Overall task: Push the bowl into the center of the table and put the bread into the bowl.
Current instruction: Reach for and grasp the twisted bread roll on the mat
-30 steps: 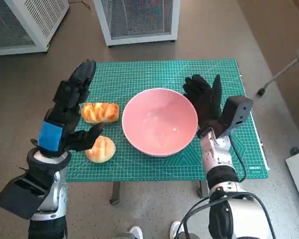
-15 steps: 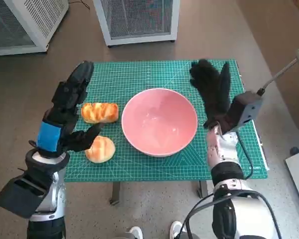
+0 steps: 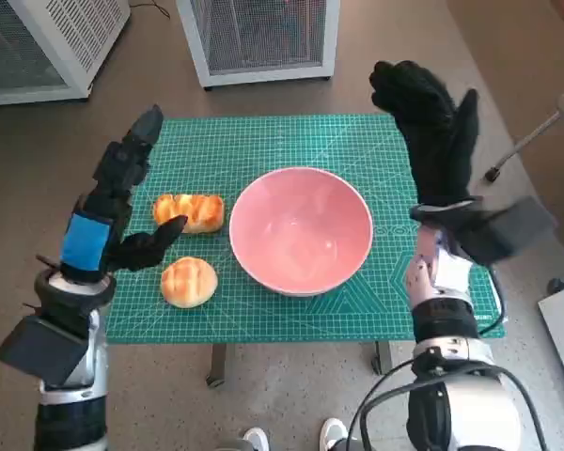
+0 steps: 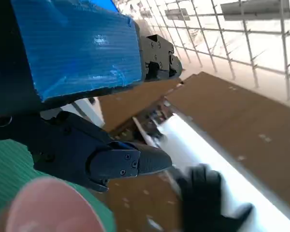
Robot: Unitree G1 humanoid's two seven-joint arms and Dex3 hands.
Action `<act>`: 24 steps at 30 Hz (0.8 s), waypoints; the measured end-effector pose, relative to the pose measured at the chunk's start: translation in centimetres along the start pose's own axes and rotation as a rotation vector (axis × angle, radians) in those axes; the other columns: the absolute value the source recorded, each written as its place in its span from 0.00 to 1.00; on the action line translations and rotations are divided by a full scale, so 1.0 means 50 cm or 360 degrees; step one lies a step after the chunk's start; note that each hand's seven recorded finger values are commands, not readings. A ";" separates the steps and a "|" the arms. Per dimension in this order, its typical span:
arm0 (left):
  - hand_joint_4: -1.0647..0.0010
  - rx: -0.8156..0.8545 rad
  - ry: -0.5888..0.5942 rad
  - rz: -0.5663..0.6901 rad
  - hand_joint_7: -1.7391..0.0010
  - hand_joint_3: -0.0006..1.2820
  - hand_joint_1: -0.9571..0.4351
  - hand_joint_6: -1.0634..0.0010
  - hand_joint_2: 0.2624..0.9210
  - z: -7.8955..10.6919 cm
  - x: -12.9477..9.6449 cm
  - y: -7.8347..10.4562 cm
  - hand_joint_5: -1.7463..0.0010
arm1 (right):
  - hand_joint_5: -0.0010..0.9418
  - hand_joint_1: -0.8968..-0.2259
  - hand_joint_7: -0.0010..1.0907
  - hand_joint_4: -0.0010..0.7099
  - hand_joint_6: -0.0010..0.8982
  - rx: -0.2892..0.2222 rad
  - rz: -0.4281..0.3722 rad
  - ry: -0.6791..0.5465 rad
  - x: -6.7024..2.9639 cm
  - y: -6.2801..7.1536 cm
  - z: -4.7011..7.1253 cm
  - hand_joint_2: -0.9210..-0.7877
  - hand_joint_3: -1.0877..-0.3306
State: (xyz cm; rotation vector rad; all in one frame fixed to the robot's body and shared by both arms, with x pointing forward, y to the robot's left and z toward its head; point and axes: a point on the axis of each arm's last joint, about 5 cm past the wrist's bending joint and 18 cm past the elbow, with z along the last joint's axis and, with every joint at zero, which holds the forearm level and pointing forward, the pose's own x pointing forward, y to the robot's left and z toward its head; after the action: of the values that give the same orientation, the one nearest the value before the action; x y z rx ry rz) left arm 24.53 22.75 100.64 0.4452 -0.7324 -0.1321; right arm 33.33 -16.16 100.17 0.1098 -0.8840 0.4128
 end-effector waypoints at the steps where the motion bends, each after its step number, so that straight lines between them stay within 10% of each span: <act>1: 0.86 0.0012 0.0004 -0.0004 0.90 0.28 0.22 0.86 1.00 0.000 0.002 0.002 1.00 | 0.01 0.57 0.56 0.46 0.04 -0.0002 0.0023 -0.0026 -0.002 0.000 0.004 0.00 0.67; 18: 0.88 0.0228 0.0060 -0.0157 0.91 0.23 0.25 0.87 1.00 -0.004 0.038 0.012 1.00 | 0.01 0.55 0.60 0.46 0.02 -0.0123 0.0261 -0.0192 -0.034 0.002 0.057 0.00 0.72; 24: 0.89 0.0438 0.0228 -0.0341 0.91 0.07 0.30 0.87 0.92 0.003 0.059 0.024 1.00 | 0.00 0.54 0.61 0.44 0.01 -0.0139 0.0275 -0.0190 -0.041 0.001 0.066 0.00 0.74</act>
State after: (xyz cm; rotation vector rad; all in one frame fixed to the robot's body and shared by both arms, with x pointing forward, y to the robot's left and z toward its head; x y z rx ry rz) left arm 26.56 22.99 103.05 0.7882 -0.5621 -0.1992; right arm 29.75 -17.60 100.70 -0.0227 -1.0320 0.5319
